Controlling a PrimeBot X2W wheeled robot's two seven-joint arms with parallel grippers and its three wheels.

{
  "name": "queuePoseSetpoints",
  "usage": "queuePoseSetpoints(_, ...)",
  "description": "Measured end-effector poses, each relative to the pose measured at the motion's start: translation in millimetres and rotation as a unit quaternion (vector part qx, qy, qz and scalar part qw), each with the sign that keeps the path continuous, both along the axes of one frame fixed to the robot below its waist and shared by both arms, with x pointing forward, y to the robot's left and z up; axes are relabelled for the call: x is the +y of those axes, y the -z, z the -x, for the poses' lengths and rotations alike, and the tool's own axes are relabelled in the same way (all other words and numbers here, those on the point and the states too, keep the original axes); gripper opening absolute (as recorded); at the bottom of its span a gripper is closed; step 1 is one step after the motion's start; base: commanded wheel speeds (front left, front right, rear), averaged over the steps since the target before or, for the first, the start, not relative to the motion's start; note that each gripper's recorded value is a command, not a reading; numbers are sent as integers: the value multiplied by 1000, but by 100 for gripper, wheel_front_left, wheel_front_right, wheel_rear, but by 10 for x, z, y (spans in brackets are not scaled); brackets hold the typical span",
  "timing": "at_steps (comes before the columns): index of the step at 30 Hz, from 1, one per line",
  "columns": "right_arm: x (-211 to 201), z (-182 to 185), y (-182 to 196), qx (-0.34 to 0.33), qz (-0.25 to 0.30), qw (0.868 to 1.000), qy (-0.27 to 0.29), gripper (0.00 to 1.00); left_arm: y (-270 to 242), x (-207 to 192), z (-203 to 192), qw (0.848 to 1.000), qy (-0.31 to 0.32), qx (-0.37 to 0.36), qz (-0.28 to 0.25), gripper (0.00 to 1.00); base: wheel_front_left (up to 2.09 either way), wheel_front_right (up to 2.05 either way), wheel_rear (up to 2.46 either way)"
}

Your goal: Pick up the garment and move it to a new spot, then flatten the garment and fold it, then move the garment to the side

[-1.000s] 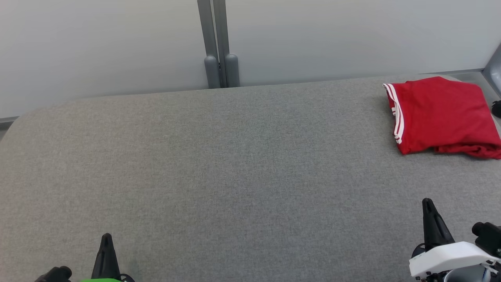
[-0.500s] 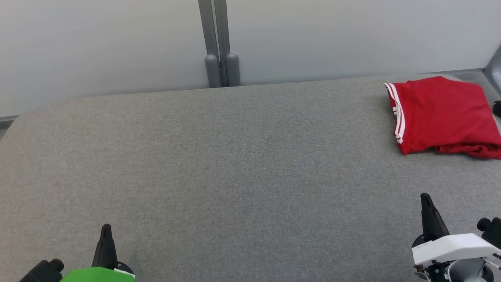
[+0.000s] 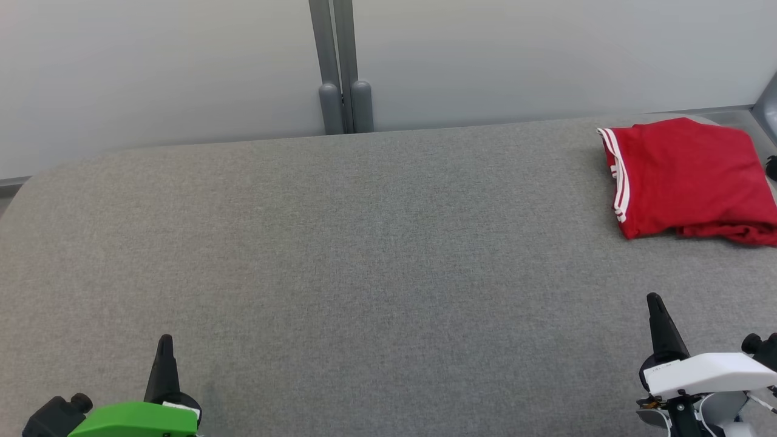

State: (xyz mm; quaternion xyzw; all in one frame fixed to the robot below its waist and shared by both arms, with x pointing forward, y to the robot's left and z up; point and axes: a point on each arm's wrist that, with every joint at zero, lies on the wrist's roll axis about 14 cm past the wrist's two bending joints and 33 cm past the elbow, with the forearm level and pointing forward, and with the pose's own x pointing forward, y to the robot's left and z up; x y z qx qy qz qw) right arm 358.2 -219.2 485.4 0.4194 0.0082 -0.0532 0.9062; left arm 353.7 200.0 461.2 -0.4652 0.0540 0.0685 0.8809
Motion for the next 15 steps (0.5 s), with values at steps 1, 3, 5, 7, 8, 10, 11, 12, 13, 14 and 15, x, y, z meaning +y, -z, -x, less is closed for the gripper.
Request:
queuePoseSetpoints(1,3,-7,-3,0,-7,1000,0,0,-3,-2,-6,1000,0,0,5,0,0,0,0)
queuePoseSetpoints(3,8,-22,-14,-2,-18,1000,-1,0,-17,-1,-21,1000,-1,-3,18,0,0,0,0)
queuePoseSetpoints(5,12,-29,-15,-3,-32,999,0,0,-26,-3,-31,1000,-1,-5,29,0,0,0,0)
queuePoseSetpoints(7,18,-33,-7,-2,-43,999,-2,0,-33,-3,-41,999,-1,-6,37,0,0,0,0)
queuePoseSetpoints(8,19,-39,-10,-3,-50,999,-1,0,-43,-3,-48,999,-2,-8,44,0,0,0,0)
queuePoseSetpoints(10,26,-51,-17,-4,-62,998,-2,0,-54,-5,-63,998,-2,-10,55,0,0,0,0)
queuePoseSetpoints(11,27,-56,-22,-5,-68,998,-2,0,-63,-5,-70,998,-2,-12,60,0,0,0,0)
queuePoseSetpoints(12,30,-61,-22,-5,-73,997,-2,0,-66,-5,-74,998,-2,-12,64,0,0,0,0)
queuePoseSetpoints(13,32,-67,-26,-6,-78,997,-2,0,-70,-8,-78,998,-1,-13,67,0,0,0,0)
queuePoseSetpoints(14,36,-75,-31,-7,-84,996,-3,0,-78,-7,-84,997,-2,-15,73,0,0,0,0)
queuePoseSetpoints(15,37,-80,-36,-8,-91,996,-3,0,-83,-6,-89,997,-2,-16,80,0,0,0,0)
